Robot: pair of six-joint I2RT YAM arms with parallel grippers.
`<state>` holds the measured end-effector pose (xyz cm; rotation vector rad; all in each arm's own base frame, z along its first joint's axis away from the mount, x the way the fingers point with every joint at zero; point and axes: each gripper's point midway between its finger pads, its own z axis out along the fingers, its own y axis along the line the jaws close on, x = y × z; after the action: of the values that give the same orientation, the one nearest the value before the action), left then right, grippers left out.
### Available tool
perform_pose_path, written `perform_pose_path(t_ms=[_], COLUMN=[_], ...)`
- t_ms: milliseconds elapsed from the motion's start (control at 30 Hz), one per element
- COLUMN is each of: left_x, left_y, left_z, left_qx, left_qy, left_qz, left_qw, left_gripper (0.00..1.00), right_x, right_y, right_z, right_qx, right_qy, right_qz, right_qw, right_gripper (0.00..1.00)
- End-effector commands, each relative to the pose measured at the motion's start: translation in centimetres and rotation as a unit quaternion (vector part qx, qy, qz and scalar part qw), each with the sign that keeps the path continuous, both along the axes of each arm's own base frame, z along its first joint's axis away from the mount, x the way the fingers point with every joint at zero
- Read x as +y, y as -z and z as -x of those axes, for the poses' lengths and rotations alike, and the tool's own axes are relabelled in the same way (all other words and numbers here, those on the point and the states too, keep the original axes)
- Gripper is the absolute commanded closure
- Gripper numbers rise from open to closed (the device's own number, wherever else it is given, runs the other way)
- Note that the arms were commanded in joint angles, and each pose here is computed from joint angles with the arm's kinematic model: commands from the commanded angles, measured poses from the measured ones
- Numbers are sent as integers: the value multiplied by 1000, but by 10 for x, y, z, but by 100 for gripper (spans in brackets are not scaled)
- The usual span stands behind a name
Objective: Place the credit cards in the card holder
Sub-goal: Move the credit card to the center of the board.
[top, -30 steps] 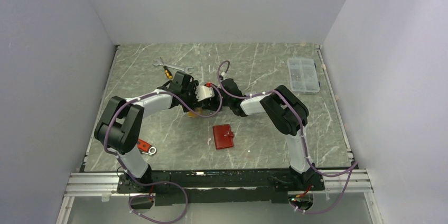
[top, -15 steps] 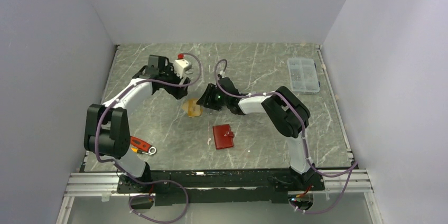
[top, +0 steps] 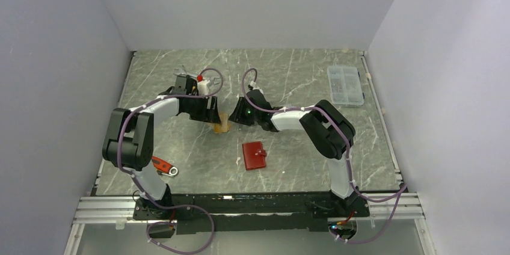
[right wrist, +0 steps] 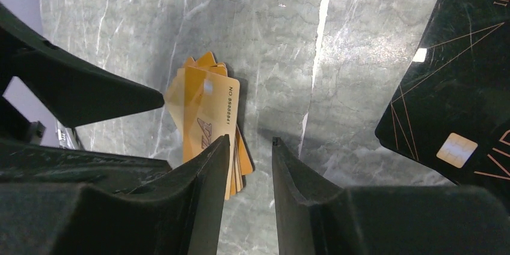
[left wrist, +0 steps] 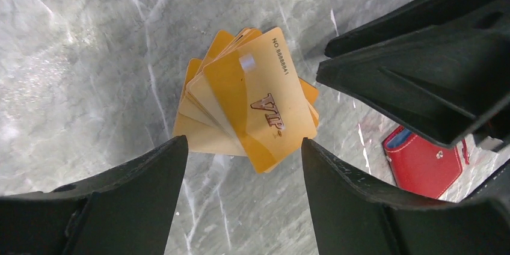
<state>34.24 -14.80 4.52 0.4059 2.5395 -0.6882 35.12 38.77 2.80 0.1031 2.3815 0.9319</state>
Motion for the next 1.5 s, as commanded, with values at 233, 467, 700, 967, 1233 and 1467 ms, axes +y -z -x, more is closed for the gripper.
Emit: perform_pose_path(t_ms=[233,467,700,967,1233,1467], left_x=[-4,-3,-1,8,-11,-16], left_y=[27,37,38,26,-19,-3], left_z=[-1,1,2,-1,-4,-4], left_qx=[45,66,80,68,29,51], left_qy=[-42,-43,-40,-43,-14,-21], left_qz=[-10,-18,-19,-2,57,59], left_qw=[998,997,996,997,998,997], left_gripper=[32,49,75,83,70,64], right_x=[-1,3,8,9,12,23], right_y=[1,-5,-12,-11,-23,-17], right_z=[-1,-2,-2,-9,-9,-9], right_qx=[-6,-19,-28,-30,-37,-22], right_qy=[-4,-9,-19,-18,-19,-28], right_qz=[11,5,-15,2,-15,-32], right_qw=[1000,1000,999,999,999,999], right_gripper=[64,64,64,58,58,58])
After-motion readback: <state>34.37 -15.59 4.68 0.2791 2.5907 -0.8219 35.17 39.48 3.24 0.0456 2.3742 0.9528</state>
